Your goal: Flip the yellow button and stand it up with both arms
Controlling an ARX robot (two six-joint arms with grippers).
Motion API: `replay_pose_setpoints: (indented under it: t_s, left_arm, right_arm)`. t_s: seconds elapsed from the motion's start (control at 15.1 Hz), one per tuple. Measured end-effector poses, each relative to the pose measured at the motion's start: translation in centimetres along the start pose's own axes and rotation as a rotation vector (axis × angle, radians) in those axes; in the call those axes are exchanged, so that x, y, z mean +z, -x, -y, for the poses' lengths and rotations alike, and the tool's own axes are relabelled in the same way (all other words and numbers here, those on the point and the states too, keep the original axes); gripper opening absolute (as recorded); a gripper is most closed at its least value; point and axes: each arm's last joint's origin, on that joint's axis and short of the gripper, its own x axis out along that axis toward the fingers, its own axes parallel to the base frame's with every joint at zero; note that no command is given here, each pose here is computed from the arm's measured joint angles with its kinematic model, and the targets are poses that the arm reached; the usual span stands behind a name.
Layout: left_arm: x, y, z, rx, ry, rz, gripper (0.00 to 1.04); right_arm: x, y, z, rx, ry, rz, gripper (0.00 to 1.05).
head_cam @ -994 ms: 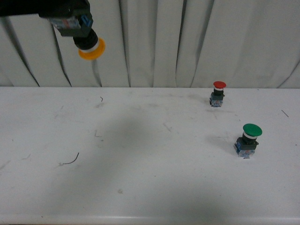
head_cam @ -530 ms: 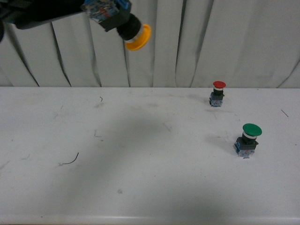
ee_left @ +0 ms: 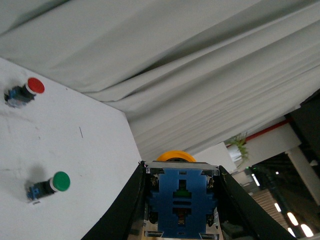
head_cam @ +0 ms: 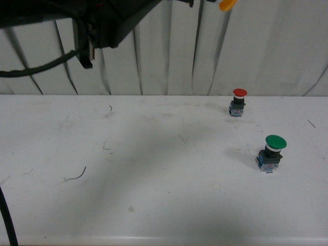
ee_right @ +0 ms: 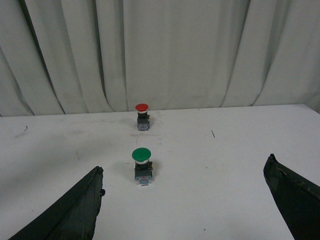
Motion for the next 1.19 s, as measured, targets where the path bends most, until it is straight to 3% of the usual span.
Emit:
replay_pose_setpoints:
  t_s: [0.2, 0.73, 0.86, 1.06, 1.19]
  left_arm:
    - [-0.5, -0.1, -0.2, -0.03, 0.079, 0.004, 0.33]
    - [-0.4, -0.1, -0.3, -0.025, 0.083, 0.014, 0.33]
    - [-0.5, -0.1, -0.4, -0.008, 0.082, 0.009, 0.33]
    - [-0.4, 0.0, -0.5, -0.002, 0.075, 0.012, 0.33]
    - [-0.4, 0.0, -0.6, 0.0, 0.071, 0.011, 0.33]
  right_arm:
    - [0.0, 0.0, 0.0, 0.0, 0.0, 0.0, 0.98]
    - [-0.1, -0.1, 0.1, -0.034, -0.012, -0.017, 0.98]
    - [0.3, -2.7, 1.9, -0.187, -0.058, -0.037, 0.98]
    - [4.4, -10.2, 3.1, -0.125, -0.047, 0.087, 0.98]
    - [4.9, -14.8, 3.0, -0.076, -0.063, 0.082, 0.98]
